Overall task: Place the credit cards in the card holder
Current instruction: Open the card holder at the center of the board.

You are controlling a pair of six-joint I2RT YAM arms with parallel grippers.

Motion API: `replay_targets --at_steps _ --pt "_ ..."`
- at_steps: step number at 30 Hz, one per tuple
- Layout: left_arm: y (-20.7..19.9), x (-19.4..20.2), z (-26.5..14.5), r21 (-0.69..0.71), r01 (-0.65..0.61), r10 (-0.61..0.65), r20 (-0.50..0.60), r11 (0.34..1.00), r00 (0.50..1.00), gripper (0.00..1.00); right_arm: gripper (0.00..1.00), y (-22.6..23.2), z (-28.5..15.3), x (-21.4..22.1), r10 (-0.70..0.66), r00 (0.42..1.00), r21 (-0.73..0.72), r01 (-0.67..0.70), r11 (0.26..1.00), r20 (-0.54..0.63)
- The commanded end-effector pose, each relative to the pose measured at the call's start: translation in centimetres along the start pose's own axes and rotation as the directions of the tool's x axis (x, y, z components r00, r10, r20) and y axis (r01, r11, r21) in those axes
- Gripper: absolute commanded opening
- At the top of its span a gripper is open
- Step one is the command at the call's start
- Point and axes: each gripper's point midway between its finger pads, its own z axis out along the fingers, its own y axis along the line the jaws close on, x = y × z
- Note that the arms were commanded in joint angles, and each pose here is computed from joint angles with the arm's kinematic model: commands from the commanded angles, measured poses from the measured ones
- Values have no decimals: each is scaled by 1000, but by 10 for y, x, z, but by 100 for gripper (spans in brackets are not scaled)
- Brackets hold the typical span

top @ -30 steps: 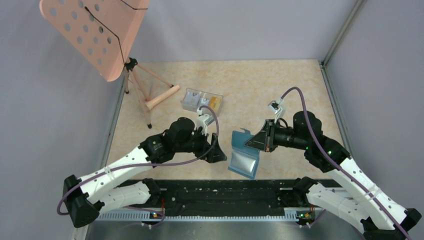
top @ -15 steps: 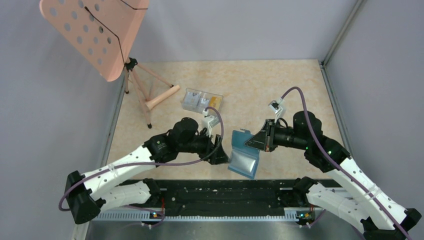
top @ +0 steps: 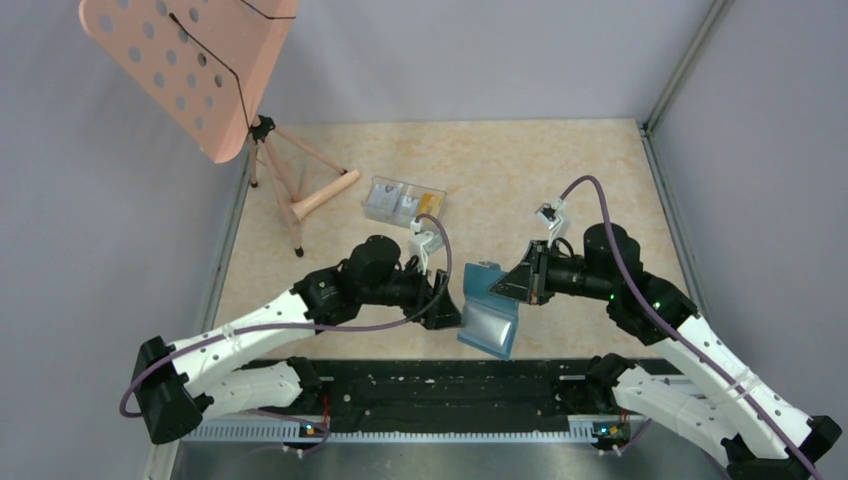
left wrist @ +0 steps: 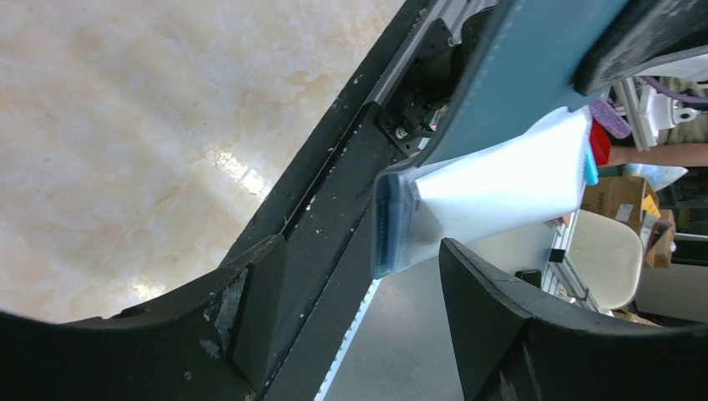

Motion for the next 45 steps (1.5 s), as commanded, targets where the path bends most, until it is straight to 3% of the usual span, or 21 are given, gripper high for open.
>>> replay_targets --at_steps 1,5,11,19,26,35,45 --pt "-25 -14 0 129 -27 18 70 991 997 73 0 8 -2 -10 -9 999 -26 10 1000 42" --pt "-23 -13 -1 126 -18 7 88 992 996 73 0 9 -4 -11 -9 999 -28 10 1000 48" --pt "13 -12 -7 -90 8 1 94 996 996 73 0 8 -4 -10 -4 999 -28 5 1000 48" --pt "14 -12 3 -87 15 -9 70 996 997 71 0 9 -4 -9 -3 999 -30 5 1000 46" --pt "-9 -18 0 21 -19 17 94 1000 995 71 0 5 -3 -6 5 999 -24 -4 1000 39" --pt "14 -14 -16 -147 -11 20 65 989 998 71 0 1 -1 -3 12 999 -15 -12 1000 29" --pt "6 -16 -4 -111 -32 37 43 993 998 71 0 1 -1 -3 15 1000 -17 -14 1000 27"
